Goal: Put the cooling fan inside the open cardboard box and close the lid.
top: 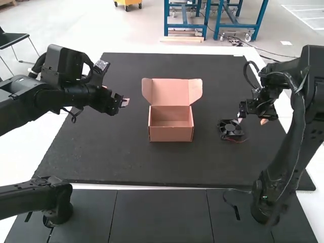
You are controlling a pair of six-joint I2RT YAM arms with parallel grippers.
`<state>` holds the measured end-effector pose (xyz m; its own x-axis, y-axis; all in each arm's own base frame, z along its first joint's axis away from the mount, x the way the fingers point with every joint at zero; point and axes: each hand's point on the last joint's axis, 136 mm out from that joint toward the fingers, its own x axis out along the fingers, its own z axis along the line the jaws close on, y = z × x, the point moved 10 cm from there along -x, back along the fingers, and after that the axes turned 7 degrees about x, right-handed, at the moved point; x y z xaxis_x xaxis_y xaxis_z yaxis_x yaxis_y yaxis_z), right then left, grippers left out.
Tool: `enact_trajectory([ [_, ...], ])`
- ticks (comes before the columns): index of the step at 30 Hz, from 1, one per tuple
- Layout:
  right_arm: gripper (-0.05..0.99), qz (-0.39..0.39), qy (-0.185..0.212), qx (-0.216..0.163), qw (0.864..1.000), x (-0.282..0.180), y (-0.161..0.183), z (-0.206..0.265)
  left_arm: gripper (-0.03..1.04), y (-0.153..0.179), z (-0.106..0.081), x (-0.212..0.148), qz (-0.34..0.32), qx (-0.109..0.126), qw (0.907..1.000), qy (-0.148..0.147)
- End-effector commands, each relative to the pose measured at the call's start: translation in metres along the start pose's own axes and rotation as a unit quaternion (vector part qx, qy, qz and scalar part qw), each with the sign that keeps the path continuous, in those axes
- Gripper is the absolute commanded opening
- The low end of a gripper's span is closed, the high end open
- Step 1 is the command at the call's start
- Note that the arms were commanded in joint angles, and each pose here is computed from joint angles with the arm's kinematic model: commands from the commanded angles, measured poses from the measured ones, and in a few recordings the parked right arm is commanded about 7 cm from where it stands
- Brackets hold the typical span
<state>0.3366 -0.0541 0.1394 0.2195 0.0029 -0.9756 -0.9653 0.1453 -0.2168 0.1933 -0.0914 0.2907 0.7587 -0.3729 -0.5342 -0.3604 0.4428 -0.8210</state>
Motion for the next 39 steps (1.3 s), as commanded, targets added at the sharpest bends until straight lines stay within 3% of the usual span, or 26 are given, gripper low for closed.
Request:
enact_trajectory([
  [1,0.90,-0.002,0.004,-0.006,1.000,-0.001,-0.012,0.000,0.96,-0.014,0.006,-0.010,-0.025,0.004,0.9996,-0.013],
  [9,0.90,0.057,0.003,-0.017,0.998,0.012,-0.009,0.001,0.96,-0.017,0.006,-0.012,-0.030,0.005,0.9995,-0.012],
  [39,0.90,0.085,0.020,-0.013,0.996,0.041,-0.020,-0.002,0.96,-0.024,0.008,-0.017,-0.041,0.002,0.9990,-0.016],
])
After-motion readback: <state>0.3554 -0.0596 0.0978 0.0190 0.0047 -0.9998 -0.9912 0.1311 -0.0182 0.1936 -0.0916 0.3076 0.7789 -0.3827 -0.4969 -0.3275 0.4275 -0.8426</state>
